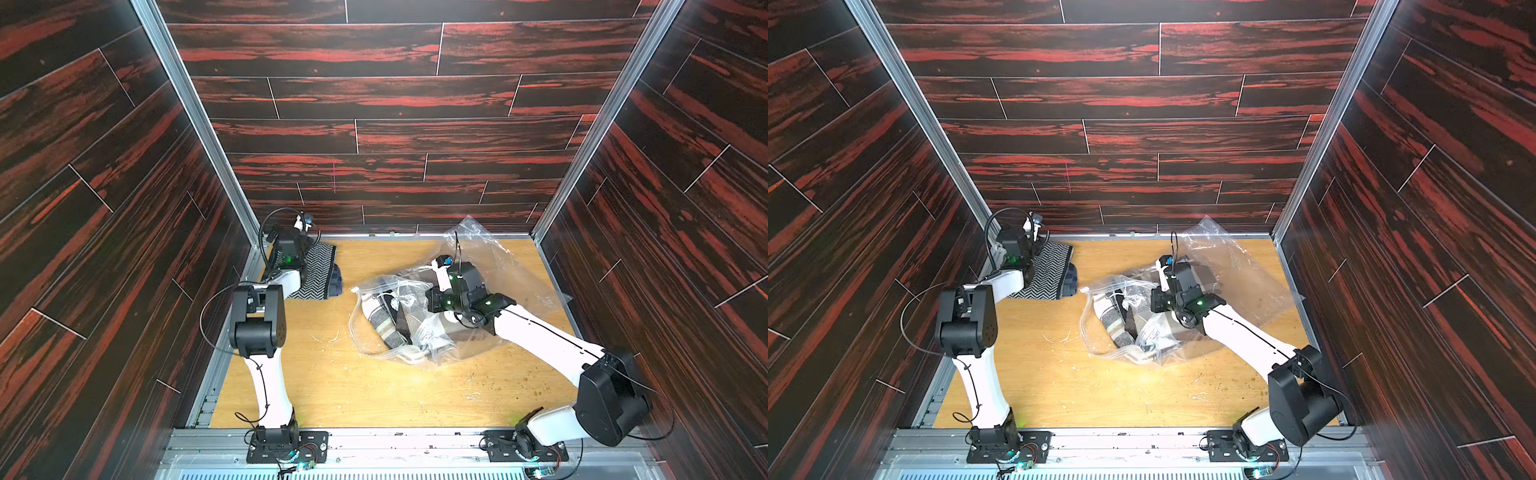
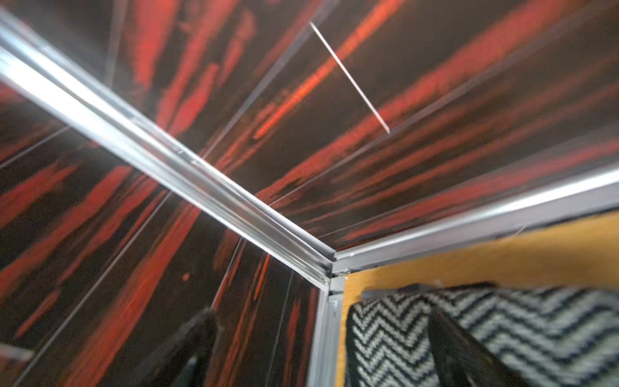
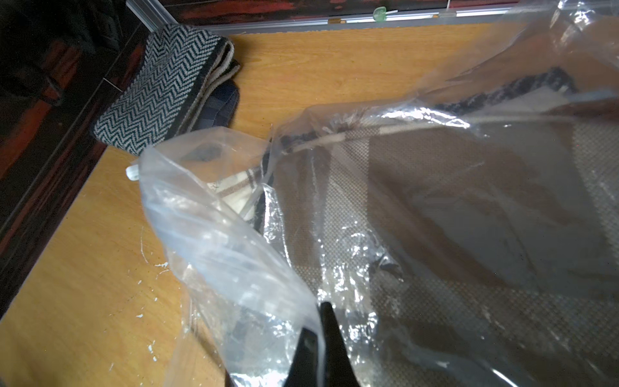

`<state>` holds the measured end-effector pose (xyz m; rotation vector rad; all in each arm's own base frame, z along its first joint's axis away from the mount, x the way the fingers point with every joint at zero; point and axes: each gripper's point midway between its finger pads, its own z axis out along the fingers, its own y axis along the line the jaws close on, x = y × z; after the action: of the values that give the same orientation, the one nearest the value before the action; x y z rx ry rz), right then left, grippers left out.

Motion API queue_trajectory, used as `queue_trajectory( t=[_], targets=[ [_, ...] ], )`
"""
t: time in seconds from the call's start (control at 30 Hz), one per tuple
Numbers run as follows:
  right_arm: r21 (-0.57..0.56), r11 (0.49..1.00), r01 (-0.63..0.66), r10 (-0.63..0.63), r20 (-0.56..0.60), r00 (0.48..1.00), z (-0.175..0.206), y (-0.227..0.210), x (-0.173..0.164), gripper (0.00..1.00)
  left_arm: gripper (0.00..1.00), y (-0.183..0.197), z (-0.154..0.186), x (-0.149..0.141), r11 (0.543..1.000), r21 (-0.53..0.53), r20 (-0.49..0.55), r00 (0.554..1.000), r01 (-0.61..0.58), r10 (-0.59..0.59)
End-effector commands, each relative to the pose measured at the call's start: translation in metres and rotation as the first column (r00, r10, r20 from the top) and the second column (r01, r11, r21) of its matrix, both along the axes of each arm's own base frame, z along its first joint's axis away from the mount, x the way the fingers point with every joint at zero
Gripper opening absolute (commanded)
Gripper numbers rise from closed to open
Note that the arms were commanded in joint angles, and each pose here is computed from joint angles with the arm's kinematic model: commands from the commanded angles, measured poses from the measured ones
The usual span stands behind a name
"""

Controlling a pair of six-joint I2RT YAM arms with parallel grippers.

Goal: Take the scarf out of the vacuum bag
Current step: Place the scarf at the corner of the board, then take out the scarf from the vacuum bag.

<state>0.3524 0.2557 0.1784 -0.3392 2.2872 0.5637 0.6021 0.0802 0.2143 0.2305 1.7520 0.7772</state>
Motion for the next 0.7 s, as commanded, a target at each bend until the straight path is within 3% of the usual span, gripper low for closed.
queue_trajectory(
  t=[0.0,0.1,0.37,0.53,0.67],
  targets=[
    [-0.003,1.000,-0.021,0.021,-0.009,1.000,0.004,0.006,0.004,0.00,1.00,0.006,0.045,-0.025,0.972,-0.223,0.093,0.990,-0.080,0.103],
    [-0.012,1.000,-0.011,0.011,0.013,1.000,0.008,0.007,0.008,0.00,1.00,0.003,0.050,-0.035,0.924,-0.367,0.030,0.992,-0.105,0.125],
    [-0.023,1.000,0.005,-0.004,0.028,1.000,0.008,0.011,0.015,0.00,1.00,0.013,0.073,-0.094,0.817,-0.520,-0.052,0.964,-0.248,0.259],
    [-0.025,1.000,0.004,-0.003,0.037,0.999,0.012,0.019,0.015,0.00,1.00,-0.009,0.077,-0.130,0.737,-0.651,-0.074,0.981,-0.183,0.178],
    [-0.029,1.000,-0.012,0.014,0.044,0.999,0.018,0.027,0.011,0.00,1.00,-0.032,0.068,-0.166,0.626,-0.771,-0.069,0.992,-0.119,0.103]
  ],
)
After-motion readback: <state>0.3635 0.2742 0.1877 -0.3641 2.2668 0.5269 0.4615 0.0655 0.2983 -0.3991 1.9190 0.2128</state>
